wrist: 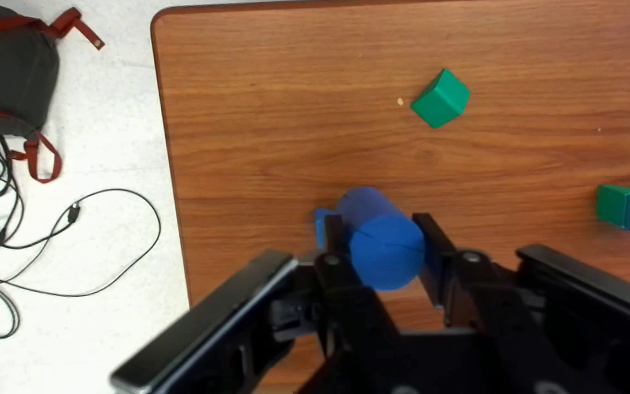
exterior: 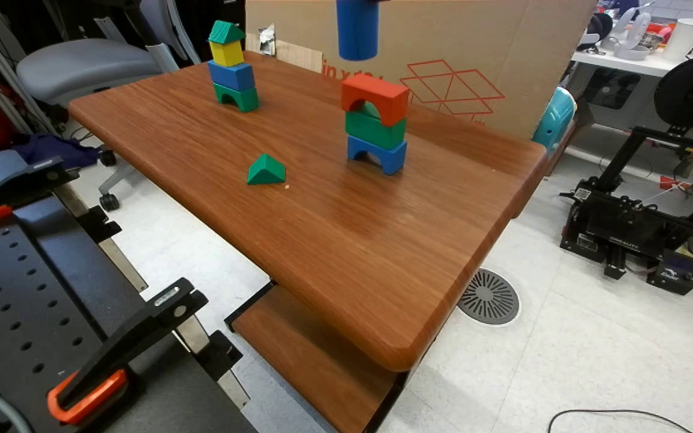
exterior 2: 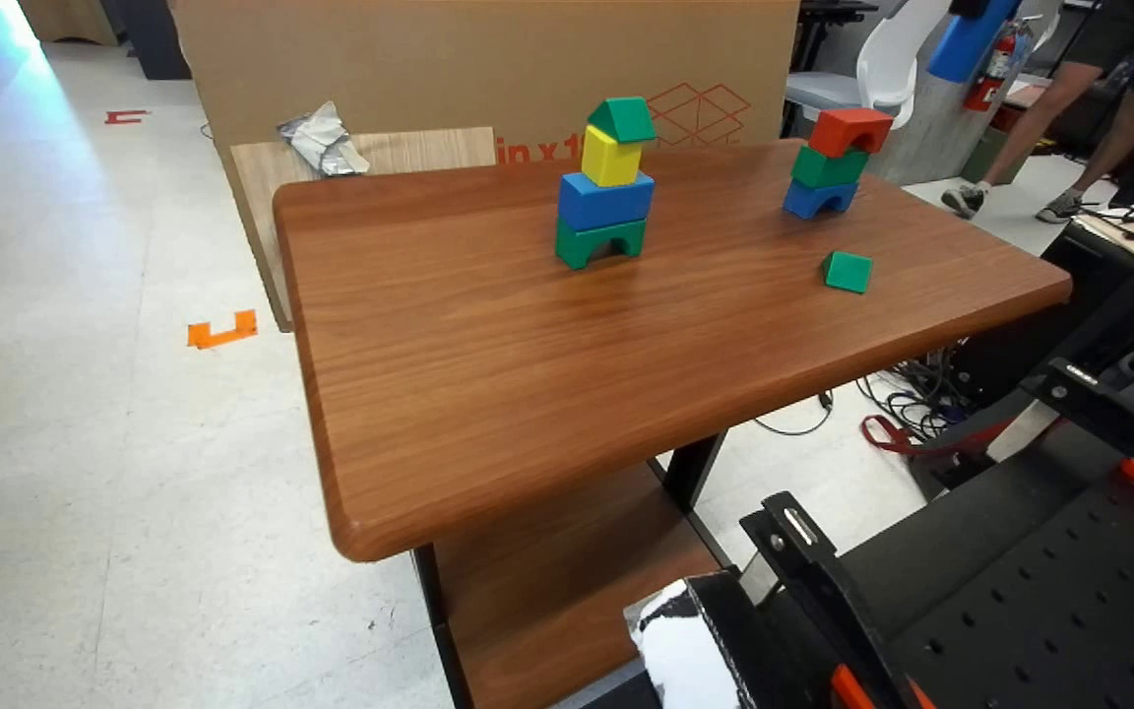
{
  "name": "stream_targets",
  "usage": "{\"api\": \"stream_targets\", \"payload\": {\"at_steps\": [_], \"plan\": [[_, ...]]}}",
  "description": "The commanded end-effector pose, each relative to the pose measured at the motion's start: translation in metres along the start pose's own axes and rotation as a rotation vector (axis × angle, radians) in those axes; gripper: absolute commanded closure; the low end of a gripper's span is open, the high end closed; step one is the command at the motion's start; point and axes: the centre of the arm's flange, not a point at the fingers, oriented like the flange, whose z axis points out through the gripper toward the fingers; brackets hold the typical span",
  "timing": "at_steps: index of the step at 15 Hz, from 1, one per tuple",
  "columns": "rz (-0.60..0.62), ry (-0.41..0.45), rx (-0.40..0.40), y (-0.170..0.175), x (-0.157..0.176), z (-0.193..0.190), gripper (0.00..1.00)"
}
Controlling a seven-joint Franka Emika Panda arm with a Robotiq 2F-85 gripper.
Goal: Pick up the blue block and place it on the orange block
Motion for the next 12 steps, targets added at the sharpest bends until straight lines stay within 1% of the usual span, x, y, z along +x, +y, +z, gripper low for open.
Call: {"api": "stream_targets", "payload": {"at_steps": [1, 5, 9, 12], "plan": [[-0.002, -0.002, 0.022, 0.002, 0.017, -0.010, 0.92], [-0.003, -0.009, 0.020, 0.000, 0.030, -0.008, 0.92], [-0.008, -0.032, 0.019, -0.004, 0.046, 0.002, 0.92], [-0.015, -0.031, 0.011, -0.009, 0.056, 0.008, 0.92]]}}
